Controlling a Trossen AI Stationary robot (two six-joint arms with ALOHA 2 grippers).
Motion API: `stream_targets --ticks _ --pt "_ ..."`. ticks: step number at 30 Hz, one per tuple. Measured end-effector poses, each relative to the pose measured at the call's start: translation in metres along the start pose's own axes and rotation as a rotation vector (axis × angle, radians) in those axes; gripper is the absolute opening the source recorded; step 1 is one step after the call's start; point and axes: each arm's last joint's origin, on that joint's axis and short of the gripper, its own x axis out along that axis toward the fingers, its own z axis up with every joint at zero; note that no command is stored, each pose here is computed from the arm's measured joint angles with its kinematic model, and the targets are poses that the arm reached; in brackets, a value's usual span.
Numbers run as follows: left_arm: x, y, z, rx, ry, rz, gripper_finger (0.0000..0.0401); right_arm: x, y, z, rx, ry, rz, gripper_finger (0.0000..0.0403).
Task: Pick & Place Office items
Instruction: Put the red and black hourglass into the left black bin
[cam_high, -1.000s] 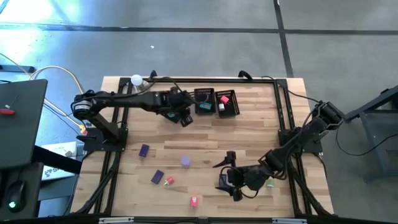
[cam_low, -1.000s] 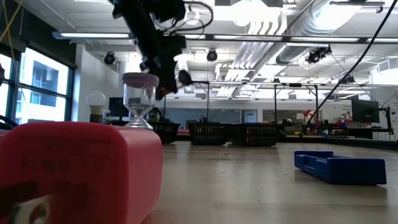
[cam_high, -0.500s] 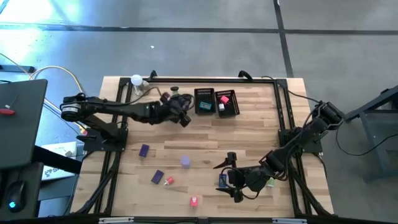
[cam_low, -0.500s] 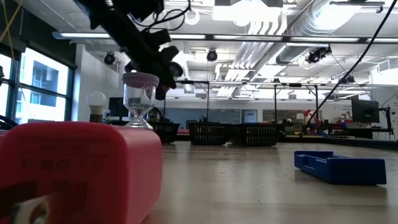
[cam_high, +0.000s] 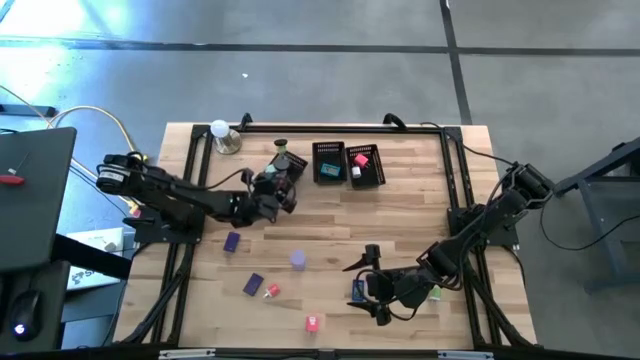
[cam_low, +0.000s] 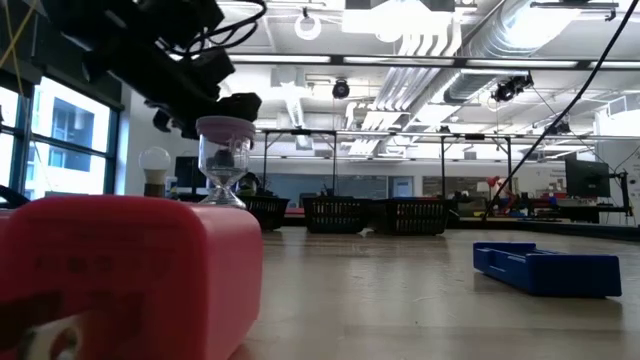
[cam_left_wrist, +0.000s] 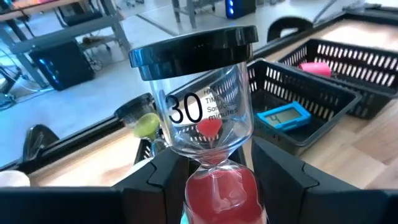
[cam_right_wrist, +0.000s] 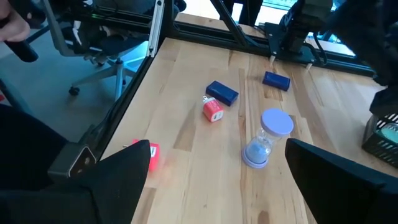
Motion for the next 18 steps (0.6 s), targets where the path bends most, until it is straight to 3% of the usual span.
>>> stream_targets --ticks 8,11,18 --pt "-0.001 0.004 -0.011 -0.063 -0.027 -0.007 0.0154 0.004 -0.007 0.002 -0.010 -0.011 -0.022 0.0364" --pt "-0.003 0.002 -0.011 -0.032 -0.026 -0.045 0.0154 0.006 -0.011 0.004 0.005 -0.016 -0.032 0.0364" --pt "-0.047 -0.026 0.003 0.103 -0.180 -0.315 0.0154 0.008 -0.014 0.004 0.109 -0.012 -0.009 0.0364"
